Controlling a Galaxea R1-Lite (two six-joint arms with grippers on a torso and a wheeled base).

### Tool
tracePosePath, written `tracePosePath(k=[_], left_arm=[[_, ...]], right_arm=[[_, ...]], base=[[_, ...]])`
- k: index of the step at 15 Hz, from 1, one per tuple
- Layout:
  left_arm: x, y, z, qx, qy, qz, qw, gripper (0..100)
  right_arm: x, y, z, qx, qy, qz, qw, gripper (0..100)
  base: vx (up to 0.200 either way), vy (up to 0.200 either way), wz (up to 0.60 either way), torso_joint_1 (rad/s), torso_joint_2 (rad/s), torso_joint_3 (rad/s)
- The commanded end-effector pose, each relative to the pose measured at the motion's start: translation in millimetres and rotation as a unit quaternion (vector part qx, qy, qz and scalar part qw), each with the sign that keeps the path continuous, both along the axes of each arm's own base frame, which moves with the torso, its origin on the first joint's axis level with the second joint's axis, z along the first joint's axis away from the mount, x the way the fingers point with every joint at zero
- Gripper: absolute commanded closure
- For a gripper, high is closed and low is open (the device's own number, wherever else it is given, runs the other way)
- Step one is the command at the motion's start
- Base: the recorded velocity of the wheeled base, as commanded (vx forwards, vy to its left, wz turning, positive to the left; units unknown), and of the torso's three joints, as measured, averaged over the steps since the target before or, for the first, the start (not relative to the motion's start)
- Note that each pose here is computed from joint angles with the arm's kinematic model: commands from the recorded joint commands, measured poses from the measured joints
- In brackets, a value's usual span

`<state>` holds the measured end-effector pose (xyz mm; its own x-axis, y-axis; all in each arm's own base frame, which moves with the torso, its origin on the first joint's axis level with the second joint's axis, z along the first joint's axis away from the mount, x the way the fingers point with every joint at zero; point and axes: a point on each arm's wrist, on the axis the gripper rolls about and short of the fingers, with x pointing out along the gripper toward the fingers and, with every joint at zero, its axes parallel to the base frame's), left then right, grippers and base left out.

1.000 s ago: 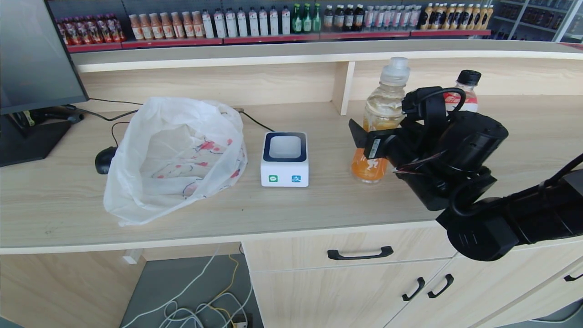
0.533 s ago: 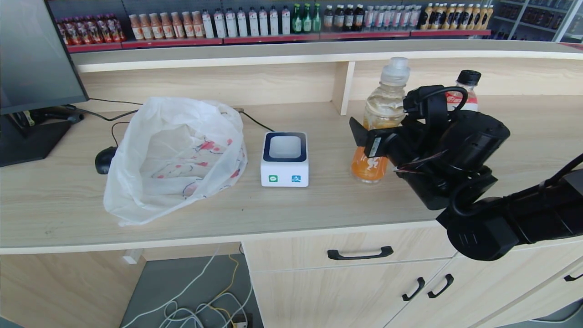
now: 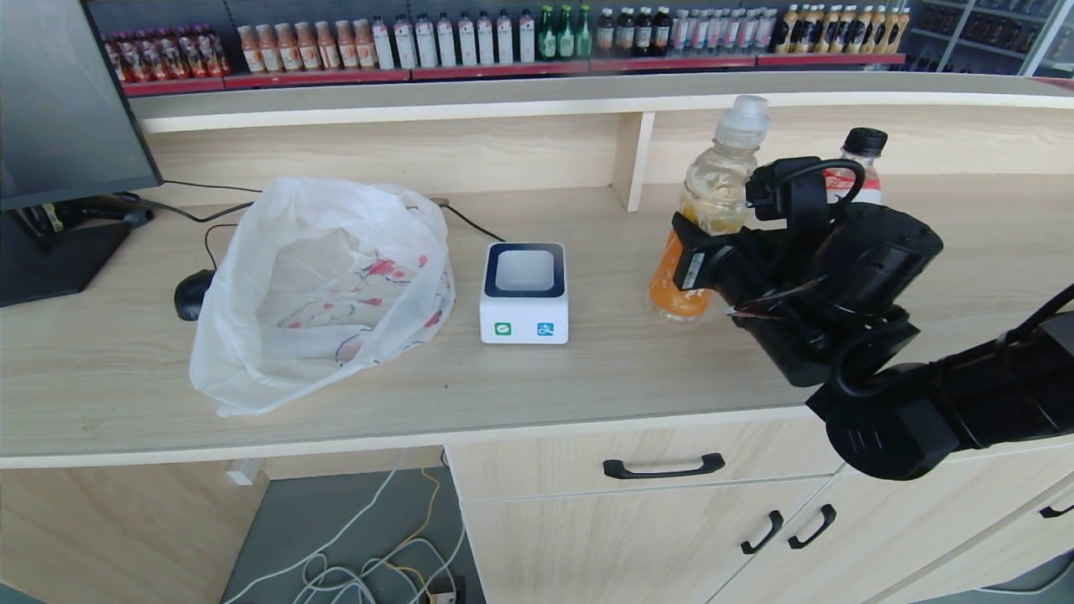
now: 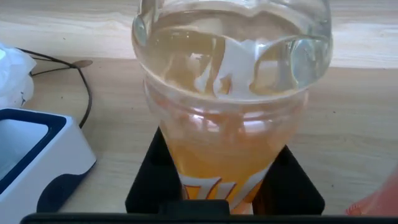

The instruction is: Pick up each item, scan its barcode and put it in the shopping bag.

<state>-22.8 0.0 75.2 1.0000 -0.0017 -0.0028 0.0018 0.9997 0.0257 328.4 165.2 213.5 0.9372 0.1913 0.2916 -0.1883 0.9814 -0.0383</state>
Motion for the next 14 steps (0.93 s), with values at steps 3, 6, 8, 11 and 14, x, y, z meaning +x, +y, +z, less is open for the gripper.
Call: tracePosePath(k=[3, 6, 8, 11, 14], left_arm=[[0.0, 0.0, 0.1, 0.0, -0.001, 0.0, 1.0, 0], [0.0, 0.0, 0.1, 0.0, -0.001, 0.0, 1.0, 0], [0.0, 0.0, 0.1, 0.0, -0.001, 0.0, 1.0, 0], [0.0, 0.0, -0.1, 0.0, 0.0, 0.0, 1.0, 0], [0.0, 0.0, 0.1, 0.0, -0.001, 0.0, 1.0, 0]], right_arm=[[-7.6, -2.4, 11.6, 0.007, -0.015, 0.003, 1.0, 100], [-15.6, -4.7, 22.1, 0.014, -0.028, 0.005, 1.0, 100], [-22.2, -6.5, 26.2, 0.015, -0.031, 0.007, 0.999, 100], [-33.9, -11.7, 35.4, 0.021, -0.041, 0.008, 0.999, 100], [-57.1, -22.7, 43.9, 0.024, -0.047, 0.01, 0.999, 100]], base=[[0.0, 0.0, 0.0, 0.0, 0.0, 0.0], [0.0, 0.0, 0.0, 0.0, 0.0, 0.0], [0.0, 0.0, 0.0, 0.0, 0.0, 0.0], [0.0, 0.0, 0.0, 0.0, 0.0, 0.0], [0.0, 0.0, 0.0, 0.0, 0.0, 0.0]])
